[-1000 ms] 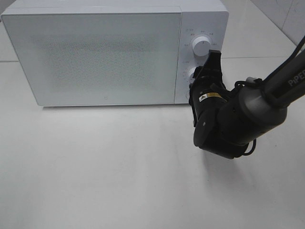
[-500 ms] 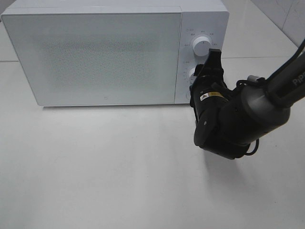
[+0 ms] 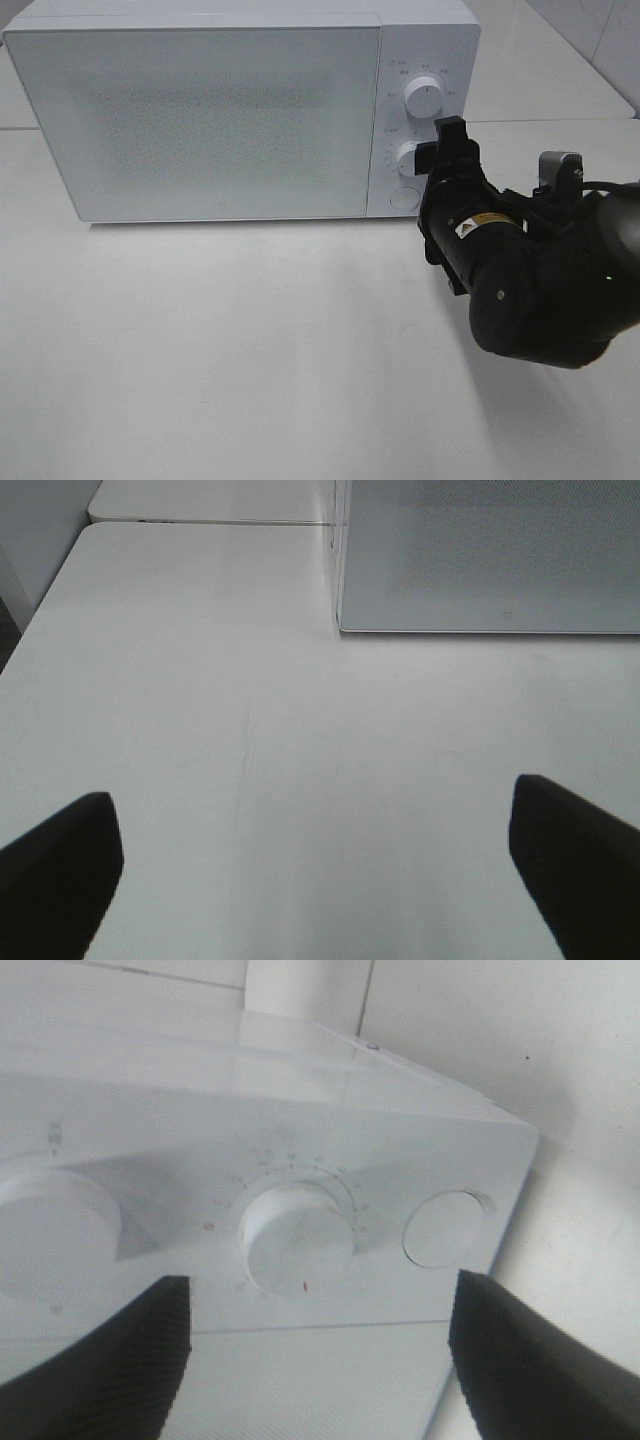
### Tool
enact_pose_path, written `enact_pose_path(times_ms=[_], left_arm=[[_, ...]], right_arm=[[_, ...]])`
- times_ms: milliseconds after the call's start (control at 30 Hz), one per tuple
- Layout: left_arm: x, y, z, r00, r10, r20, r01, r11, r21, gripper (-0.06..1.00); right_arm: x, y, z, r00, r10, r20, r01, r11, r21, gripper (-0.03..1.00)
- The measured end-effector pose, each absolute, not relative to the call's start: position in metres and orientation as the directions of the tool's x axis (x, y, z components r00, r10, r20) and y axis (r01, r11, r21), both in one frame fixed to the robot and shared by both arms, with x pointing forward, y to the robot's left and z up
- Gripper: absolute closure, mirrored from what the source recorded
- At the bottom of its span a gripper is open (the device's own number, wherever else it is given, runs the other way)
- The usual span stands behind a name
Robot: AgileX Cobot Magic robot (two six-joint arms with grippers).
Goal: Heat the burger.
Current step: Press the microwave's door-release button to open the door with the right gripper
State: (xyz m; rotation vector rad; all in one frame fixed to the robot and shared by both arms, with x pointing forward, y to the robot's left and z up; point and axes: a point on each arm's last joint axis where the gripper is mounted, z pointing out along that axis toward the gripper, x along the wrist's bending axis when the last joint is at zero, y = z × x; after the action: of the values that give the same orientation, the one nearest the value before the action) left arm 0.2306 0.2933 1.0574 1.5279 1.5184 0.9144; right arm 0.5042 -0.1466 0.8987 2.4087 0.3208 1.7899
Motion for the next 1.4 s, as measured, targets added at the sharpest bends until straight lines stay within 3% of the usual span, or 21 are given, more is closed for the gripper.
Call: enact_pose_path(times_ms=[300,500,767,933,1133,1400], left_arm=[[0.231,0.293,1.057,0.027,0.999,-0.033,0.438,0.018,0.899,-0.03],[0.231,0.293,1.057,0.027,0.999,-0.033,0.438,0.018,0.899,-0.03],[0.231,0.293,1.057,0.027,0.999,-0.033,0.438,0.018,0.899,-0.03],[0.231,0.293,1.057,0.027,0.999,-0.033,0.438,0.018,0.899,-0.03],[0.231,0.293,1.057,0.027,0.999,-0.033,0.438,0.018,0.899,-0.03],[0.231,0.293,1.057,0.027,0.999,-0.033,0.438,0.018,0.899,-0.03]], right_arm=[[0.480,-0.154,0.921,0.230,0.594,0.771,0.408,-0.778,0.477,0.26],[0.473,-0.174,0.946,0.070,0.829,0.554,0.625,-0.469,0.624,0.26],[0.464,-0.180,0.969,-0.152,0.946,0.287,0.819,-0.042,0.572,0.26],[0.451,-0.188,0.989,-0.309,0.946,0.098,0.888,0.250,0.385,0.26],[0.432,-0.200,1.007,-0.392,0.920,0.017,0.894,0.377,0.244,0.26],[0.405,-0.215,1.040,-0.443,0.896,-0.005,0.852,0.423,0.309,0.19]])
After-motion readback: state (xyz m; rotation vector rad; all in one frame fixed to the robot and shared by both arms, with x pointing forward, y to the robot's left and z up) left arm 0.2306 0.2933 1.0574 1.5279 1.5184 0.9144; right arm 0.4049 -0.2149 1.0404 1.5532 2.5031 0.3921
